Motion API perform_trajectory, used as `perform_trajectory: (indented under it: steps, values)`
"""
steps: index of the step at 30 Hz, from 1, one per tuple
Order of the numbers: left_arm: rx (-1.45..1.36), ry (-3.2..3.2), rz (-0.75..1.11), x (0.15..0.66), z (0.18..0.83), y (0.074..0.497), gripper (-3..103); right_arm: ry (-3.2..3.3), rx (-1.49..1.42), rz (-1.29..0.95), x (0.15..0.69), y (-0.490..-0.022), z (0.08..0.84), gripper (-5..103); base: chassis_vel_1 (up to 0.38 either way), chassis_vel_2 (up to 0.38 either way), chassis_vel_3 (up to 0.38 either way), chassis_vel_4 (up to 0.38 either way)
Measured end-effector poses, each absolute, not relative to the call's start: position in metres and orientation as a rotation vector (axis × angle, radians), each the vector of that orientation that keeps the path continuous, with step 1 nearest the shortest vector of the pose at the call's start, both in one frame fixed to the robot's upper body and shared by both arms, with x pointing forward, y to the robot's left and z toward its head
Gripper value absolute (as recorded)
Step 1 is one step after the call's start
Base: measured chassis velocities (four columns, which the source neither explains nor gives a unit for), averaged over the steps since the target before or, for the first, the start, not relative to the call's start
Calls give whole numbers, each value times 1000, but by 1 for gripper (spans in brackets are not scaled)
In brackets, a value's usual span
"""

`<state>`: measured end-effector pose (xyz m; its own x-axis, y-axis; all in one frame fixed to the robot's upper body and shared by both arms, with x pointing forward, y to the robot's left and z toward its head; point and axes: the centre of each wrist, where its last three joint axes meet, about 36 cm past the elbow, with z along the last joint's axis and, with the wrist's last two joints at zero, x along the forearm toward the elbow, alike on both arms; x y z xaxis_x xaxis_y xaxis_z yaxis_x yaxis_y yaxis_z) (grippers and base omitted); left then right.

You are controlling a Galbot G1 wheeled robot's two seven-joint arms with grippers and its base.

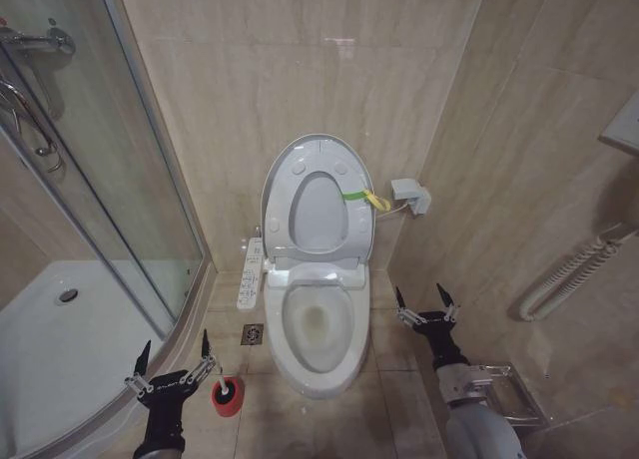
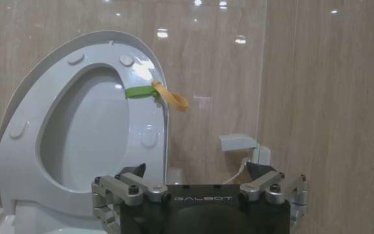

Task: Open the toilet lid, clean the toilet bowl with a toilet brush, close the toilet lid, and flush.

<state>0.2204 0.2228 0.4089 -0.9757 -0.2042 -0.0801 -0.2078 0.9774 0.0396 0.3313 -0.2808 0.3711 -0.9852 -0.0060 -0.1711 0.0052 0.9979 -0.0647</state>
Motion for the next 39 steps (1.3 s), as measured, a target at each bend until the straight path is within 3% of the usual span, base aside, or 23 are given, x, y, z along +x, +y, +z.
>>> perform_trajectory:
  steps: [18, 38, 39]
  values:
    - [4, 3125, 176, 222, 424, 242, 97, 2968, -1, -97, 331, -281, 371, 100, 0, 0, 0, 0]
    - [52, 3132, 197, 229, 415, 253, 96, 2968, -1, -97, 331, -281, 371, 100, 0, 0, 0, 0]
    - [51, 3132, 196, 230, 415, 253, 80, 2968, -1, -97, 331, -281, 371, 100, 0, 0, 0, 0]
